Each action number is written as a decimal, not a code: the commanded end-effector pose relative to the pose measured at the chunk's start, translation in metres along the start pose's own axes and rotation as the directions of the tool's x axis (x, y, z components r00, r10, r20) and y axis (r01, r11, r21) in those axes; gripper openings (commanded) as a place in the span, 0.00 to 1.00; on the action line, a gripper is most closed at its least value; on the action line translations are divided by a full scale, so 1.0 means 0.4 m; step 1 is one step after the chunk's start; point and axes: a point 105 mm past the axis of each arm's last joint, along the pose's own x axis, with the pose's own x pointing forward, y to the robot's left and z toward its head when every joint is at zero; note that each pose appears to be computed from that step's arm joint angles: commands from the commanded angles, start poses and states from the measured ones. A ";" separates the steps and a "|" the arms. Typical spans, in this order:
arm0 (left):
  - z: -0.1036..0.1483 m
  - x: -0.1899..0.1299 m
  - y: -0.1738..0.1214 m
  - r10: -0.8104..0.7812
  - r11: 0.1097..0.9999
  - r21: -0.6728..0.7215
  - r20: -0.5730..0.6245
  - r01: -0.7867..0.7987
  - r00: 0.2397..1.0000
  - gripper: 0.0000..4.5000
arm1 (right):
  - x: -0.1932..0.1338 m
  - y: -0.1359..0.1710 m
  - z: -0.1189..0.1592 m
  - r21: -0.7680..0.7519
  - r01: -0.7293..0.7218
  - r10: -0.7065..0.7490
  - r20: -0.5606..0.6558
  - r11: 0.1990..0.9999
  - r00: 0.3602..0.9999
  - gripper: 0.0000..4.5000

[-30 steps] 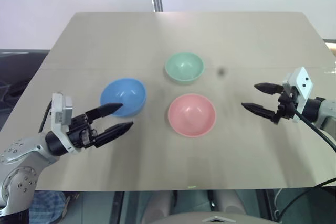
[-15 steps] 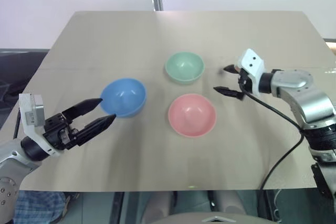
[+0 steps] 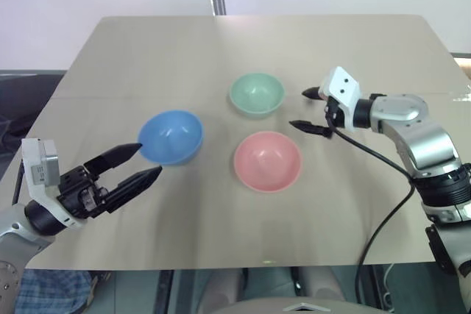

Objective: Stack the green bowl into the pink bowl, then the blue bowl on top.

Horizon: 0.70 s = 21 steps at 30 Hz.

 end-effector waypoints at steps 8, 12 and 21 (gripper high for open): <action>0.021 0.002 -0.012 -0.016 0.999 0.038 0.031 0.015 0.999 1.00 | 0.087 0.017 0.065 -0.230 -0.044 0.045 -0.001 0.972 0.999 0.96; 0.020 -0.003 -0.012 -0.013 0.999 0.037 0.029 0.012 0.999 1.00 | 0.101 0.003 0.048 -0.217 -0.025 0.013 -0.055 0.976 0.998 0.96; 0.019 -0.001 -0.007 -0.013 0.999 0.038 0.028 0.012 1.000 1.00 | 0.134 0.005 0.020 -0.278 -0.043 0.002 -0.144 0.960 0.990 0.96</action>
